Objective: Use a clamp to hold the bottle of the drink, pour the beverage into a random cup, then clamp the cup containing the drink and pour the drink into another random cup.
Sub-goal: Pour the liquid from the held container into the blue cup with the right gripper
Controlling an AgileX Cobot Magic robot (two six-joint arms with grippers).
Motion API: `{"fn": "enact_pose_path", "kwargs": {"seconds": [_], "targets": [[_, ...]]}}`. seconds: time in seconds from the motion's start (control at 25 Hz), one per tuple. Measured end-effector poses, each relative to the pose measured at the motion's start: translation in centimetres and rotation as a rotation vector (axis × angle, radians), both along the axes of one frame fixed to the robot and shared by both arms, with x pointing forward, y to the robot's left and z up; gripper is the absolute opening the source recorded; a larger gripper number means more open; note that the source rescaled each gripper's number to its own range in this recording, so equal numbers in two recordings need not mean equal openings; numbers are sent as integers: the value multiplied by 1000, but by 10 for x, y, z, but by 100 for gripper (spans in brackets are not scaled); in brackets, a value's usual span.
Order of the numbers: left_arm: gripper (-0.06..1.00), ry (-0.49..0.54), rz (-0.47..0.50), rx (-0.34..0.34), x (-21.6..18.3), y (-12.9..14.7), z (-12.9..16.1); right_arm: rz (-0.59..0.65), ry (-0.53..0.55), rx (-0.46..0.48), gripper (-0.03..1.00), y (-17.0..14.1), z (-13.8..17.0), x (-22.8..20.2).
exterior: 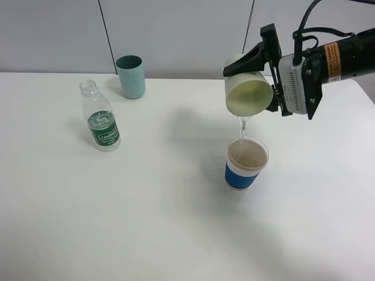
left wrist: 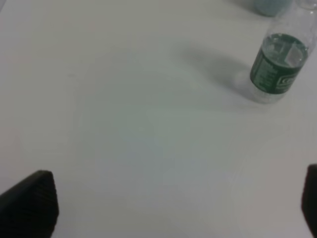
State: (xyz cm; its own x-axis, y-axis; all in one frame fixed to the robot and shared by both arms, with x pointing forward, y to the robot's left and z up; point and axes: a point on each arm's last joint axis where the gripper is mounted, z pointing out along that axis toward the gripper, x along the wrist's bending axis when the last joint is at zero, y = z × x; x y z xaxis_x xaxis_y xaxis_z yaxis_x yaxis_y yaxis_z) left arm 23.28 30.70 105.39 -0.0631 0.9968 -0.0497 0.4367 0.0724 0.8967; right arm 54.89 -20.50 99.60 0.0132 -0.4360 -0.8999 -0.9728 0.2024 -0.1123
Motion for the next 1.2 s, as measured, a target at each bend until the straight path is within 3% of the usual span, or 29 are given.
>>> {"fn": "enact_pose_path", "kwargs": {"seconds": [0.56, 1.04, 1.2], "targets": [[100, 0, 0, 0, 0, 0, 0, 66, -139, -36, 2, 0, 0, 0], [100, 1, 0, 0, 0, 0, 0, 155, -323, -83, 2, 0, 1, 0], [100, 1, 0, 0, 0, 0, 0, 163, -332, -82, 2, 0, 1, -1]]}}
